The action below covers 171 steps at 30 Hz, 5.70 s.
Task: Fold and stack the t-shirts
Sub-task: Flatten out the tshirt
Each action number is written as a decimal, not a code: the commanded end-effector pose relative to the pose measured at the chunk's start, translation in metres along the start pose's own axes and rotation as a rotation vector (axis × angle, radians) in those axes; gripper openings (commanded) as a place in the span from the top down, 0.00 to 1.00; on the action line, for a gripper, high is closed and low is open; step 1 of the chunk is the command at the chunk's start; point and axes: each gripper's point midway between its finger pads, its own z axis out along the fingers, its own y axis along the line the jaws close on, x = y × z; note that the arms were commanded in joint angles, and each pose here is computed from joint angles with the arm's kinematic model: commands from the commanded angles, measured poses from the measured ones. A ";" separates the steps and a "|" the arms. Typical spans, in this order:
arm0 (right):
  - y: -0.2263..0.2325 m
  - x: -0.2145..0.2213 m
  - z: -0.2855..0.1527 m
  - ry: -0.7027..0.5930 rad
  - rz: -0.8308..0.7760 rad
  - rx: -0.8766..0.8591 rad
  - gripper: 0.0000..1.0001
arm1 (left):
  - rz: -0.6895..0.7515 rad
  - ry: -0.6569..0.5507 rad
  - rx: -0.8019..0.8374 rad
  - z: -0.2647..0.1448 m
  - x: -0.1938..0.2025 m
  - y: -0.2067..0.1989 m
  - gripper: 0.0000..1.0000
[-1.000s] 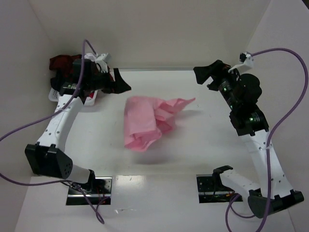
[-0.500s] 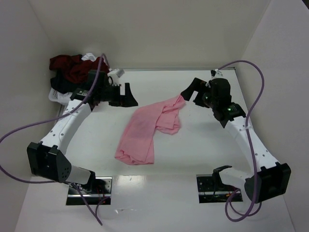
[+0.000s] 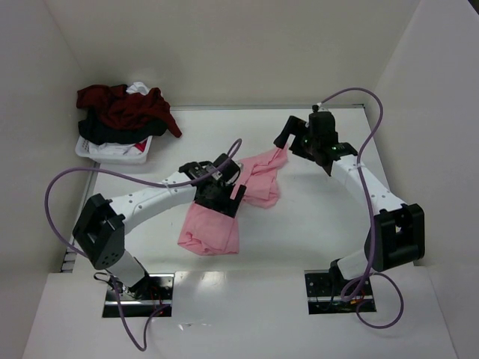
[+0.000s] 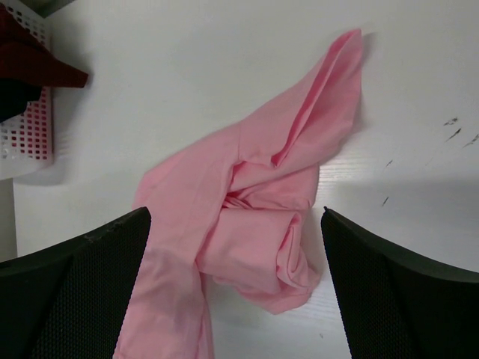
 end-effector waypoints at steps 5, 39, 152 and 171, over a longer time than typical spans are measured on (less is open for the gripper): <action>0.020 -0.038 -0.005 -0.109 -0.008 -0.049 0.00 | -0.098 0.053 -0.060 -0.002 0.042 -0.007 0.10; 0.001 -0.013 0.001 -0.062 -0.032 -0.014 0.00 | -0.073 0.300 -0.178 0.055 0.115 -0.018 0.59; 0.091 -0.189 -0.354 -0.824 -0.051 -0.191 1.00 | -0.321 -1.104 -0.199 -0.376 -0.123 0.103 1.00; 0.057 -0.167 -0.196 -0.533 -0.028 0.022 1.00 | -0.268 -0.903 -0.264 -0.259 -0.152 0.102 1.00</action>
